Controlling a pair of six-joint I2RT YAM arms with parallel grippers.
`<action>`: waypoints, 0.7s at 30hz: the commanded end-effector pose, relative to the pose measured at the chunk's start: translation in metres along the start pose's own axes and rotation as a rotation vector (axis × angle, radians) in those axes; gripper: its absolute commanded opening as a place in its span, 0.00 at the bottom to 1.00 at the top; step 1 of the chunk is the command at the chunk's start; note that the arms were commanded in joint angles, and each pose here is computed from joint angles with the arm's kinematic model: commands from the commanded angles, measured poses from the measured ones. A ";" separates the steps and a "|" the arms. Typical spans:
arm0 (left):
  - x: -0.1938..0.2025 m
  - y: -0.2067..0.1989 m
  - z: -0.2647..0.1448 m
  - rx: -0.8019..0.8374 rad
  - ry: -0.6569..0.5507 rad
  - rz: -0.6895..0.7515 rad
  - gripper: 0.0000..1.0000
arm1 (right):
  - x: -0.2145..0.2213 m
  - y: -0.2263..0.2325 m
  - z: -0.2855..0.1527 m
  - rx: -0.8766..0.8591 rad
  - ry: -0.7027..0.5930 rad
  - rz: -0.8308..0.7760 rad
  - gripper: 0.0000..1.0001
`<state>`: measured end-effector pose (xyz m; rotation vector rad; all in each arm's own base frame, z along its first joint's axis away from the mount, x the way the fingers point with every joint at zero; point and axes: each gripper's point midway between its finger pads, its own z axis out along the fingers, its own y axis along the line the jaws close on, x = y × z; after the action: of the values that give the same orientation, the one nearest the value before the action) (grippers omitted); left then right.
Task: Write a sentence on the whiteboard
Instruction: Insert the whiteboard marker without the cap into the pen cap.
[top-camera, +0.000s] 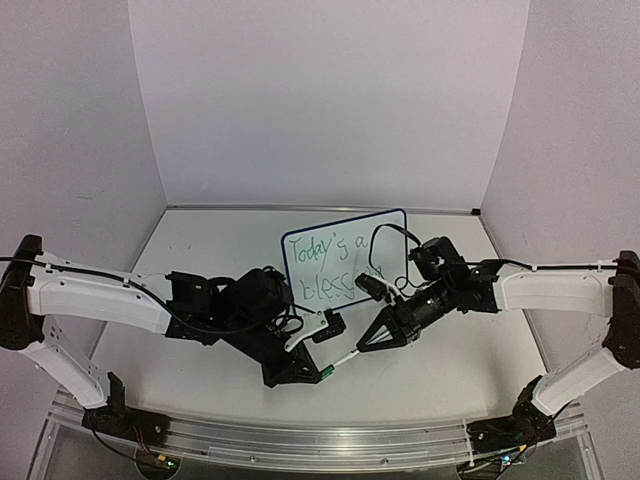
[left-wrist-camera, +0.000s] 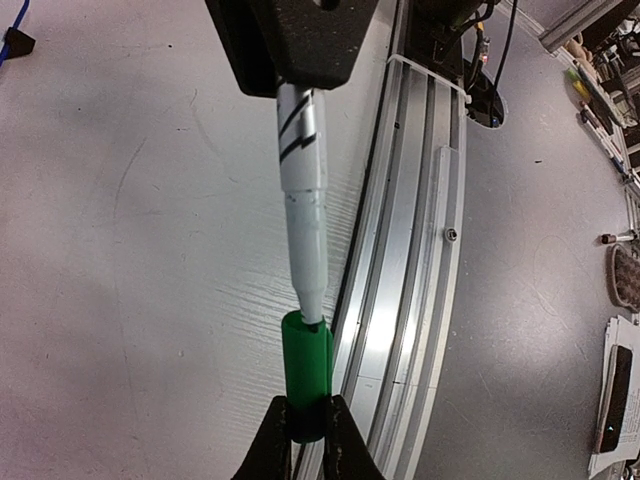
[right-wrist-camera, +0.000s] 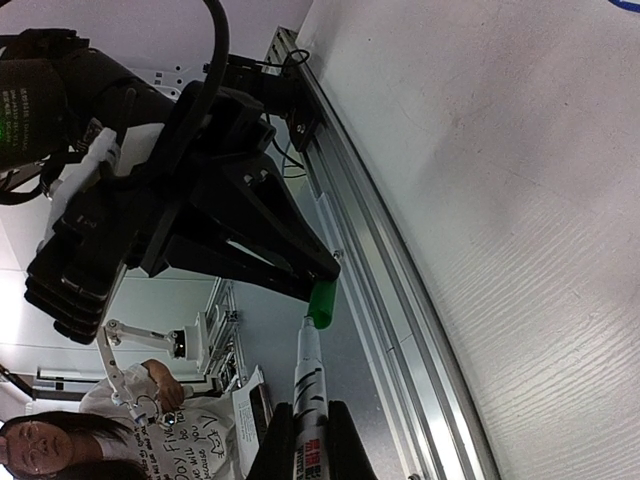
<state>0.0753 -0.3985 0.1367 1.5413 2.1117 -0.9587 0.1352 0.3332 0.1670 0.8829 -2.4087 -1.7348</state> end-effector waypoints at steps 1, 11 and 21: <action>-0.024 -0.006 -0.011 -0.004 -0.080 0.014 0.00 | 0.000 0.003 0.003 -0.019 0.007 -0.032 0.00; -0.023 -0.007 -0.012 0.000 -0.081 0.017 0.00 | -0.004 0.003 0.001 0.010 -0.018 -0.051 0.00; -0.013 -0.005 -0.010 0.000 -0.068 0.002 0.00 | -0.018 0.022 -0.010 0.021 -0.079 -0.109 0.00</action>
<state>0.0759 -0.3985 0.1361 1.5218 2.1274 -0.9576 0.1394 0.3327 0.1693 0.8926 -2.4563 -1.7343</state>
